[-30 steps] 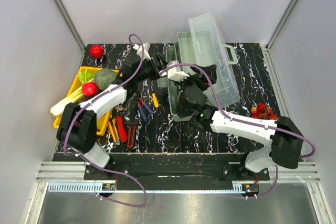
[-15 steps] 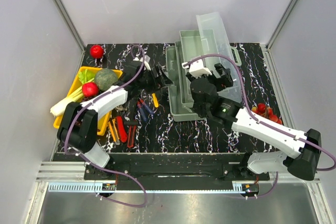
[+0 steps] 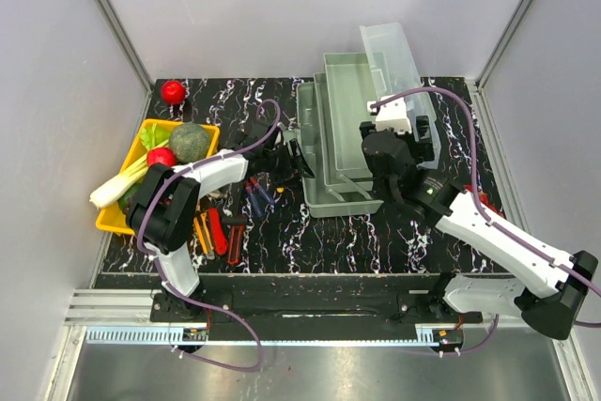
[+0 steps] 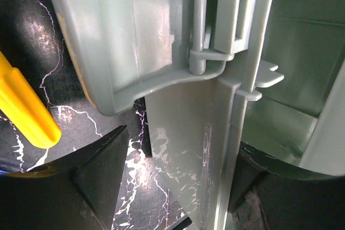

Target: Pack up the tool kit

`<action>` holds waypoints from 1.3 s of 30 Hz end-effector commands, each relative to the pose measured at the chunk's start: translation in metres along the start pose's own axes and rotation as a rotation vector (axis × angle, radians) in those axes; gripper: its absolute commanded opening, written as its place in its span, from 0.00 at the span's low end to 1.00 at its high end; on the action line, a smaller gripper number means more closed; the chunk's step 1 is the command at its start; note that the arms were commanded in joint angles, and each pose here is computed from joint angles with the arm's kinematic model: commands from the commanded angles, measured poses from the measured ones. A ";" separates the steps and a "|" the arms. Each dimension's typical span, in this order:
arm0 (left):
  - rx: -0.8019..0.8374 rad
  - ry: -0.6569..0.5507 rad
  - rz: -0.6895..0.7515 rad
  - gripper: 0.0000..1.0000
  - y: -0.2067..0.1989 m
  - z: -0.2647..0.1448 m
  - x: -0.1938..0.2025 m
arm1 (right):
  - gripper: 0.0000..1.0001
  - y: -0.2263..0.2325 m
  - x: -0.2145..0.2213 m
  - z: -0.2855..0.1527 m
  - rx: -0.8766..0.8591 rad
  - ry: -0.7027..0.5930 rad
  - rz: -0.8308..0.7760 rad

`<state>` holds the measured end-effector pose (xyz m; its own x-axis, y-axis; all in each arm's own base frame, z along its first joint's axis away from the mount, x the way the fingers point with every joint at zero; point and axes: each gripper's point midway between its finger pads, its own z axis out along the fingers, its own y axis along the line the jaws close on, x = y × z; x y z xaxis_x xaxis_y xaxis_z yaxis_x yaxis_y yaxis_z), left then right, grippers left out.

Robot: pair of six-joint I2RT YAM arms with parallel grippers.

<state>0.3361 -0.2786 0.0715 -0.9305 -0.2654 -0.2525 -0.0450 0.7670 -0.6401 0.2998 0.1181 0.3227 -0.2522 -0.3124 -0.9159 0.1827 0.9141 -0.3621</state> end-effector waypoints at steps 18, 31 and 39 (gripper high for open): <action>-0.079 -0.037 -0.020 0.67 0.014 -0.002 -0.007 | 0.91 -0.001 0.067 -0.004 -0.186 0.160 0.379; -0.117 -0.032 -0.021 0.67 0.024 0.000 -0.005 | 0.92 -0.016 0.111 -0.012 -0.091 0.229 0.554; -0.126 -0.037 -0.020 0.66 0.024 0.000 -0.008 | 0.98 -0.045 0.124 -0.015 0.026 0.194 0.545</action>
<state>0.3444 -0.2567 0.0610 -0.9093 -0.3209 -0.2651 -0.1187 0.8105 -0.5736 0.2598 0.0421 0.2572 -0.2238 0.2428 -0.9439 0.3581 0.9212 0.1521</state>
